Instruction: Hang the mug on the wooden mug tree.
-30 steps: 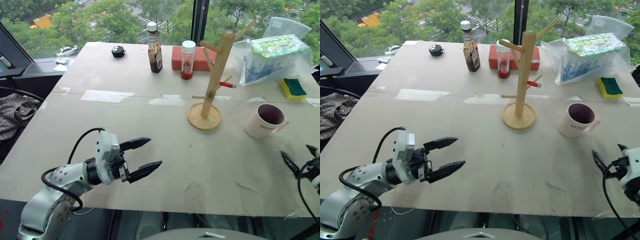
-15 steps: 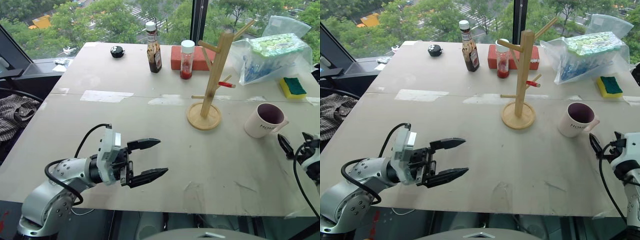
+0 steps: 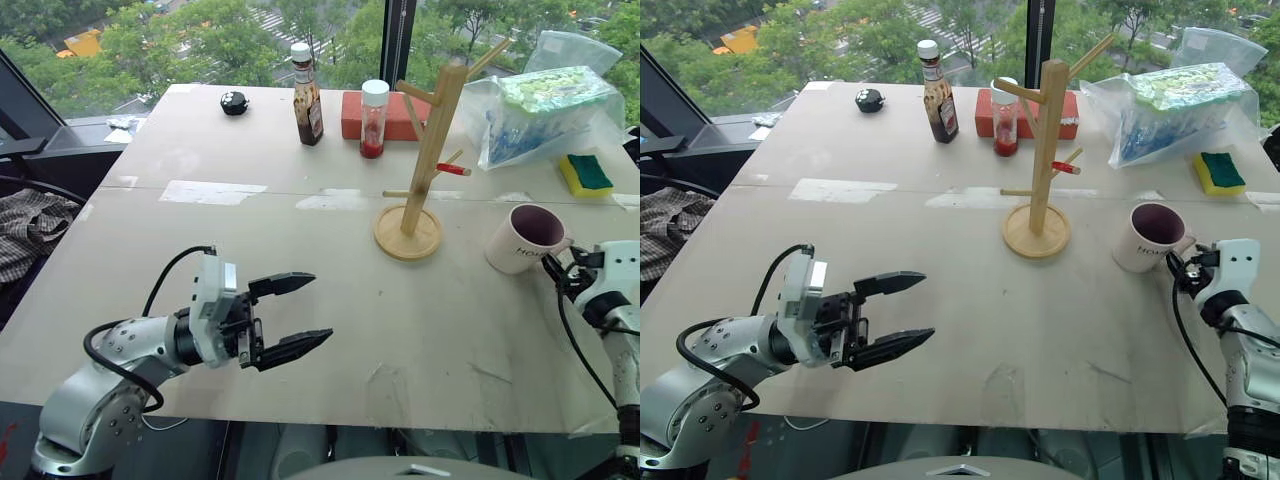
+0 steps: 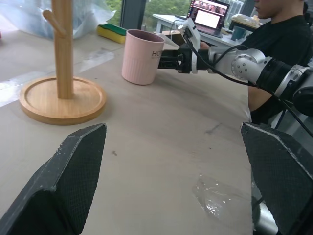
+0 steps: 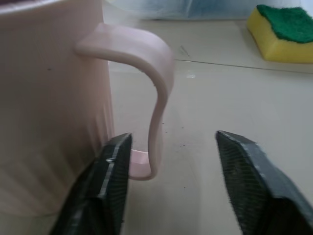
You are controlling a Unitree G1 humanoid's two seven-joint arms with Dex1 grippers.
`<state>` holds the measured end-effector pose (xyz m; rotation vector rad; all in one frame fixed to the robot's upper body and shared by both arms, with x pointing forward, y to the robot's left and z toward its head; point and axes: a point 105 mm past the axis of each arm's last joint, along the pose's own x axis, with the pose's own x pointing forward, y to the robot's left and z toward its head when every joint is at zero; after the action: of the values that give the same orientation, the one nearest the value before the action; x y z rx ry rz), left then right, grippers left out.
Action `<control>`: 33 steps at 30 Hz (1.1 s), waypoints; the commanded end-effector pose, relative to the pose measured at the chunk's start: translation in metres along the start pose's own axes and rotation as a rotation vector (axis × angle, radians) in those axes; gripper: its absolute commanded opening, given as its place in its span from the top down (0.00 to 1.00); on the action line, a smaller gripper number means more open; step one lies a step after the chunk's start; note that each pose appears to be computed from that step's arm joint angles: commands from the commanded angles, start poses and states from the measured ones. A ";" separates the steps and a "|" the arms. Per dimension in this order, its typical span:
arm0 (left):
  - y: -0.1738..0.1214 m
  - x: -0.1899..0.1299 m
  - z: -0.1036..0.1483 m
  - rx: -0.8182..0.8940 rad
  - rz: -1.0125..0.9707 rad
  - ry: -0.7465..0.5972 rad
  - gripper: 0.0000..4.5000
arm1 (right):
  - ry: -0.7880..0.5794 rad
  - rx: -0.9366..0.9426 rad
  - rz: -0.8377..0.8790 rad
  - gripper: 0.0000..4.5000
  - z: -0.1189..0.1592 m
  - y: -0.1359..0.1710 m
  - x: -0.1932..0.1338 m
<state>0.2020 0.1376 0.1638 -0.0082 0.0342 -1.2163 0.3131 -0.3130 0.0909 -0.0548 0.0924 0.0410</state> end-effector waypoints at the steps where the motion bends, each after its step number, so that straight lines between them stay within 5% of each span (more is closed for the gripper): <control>1: -0.003 -0.001 0.008 0.052 0.004 -0.012 0.00 | -0.051 -0.013 -0.008 0.81 0.010 -0.002 0.004; 3: -0.002 0.000 0.009 0.046 0.015 -0.019 0.00 | -0.064 -0.030 0.002 0.99 0.012 0.000 0.005; 8: 0.006 0.000 0.013 0.100 0.084 -0.043 0.00 | -0.165 -0.140 0.158 0.99 0.046 0.013 -0.001; 14: 0.017 -0.018 0.021 0.102 0.179 -0.171 0.00 | -0.251 -0.418 0.493 0.99 0.111 0.066 -0.024; 21: 0.011 -0.034 0.024 0.055 0.136 -0.206 0.00 | -0.158 -0.545 0.579 0.99 0.136 0.091 -0.015; 33: 0.001 -0.017 0.034 0.033 0.125 -0.210 0.00 | -0.146 -0.589 0.717 0.99 0.164 0.131 0.004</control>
<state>0.2051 0.1592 0.1906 -0.1099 -0.1443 -1.0632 0.3296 -0.1767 0.2296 -0.5968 0.0005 0.7773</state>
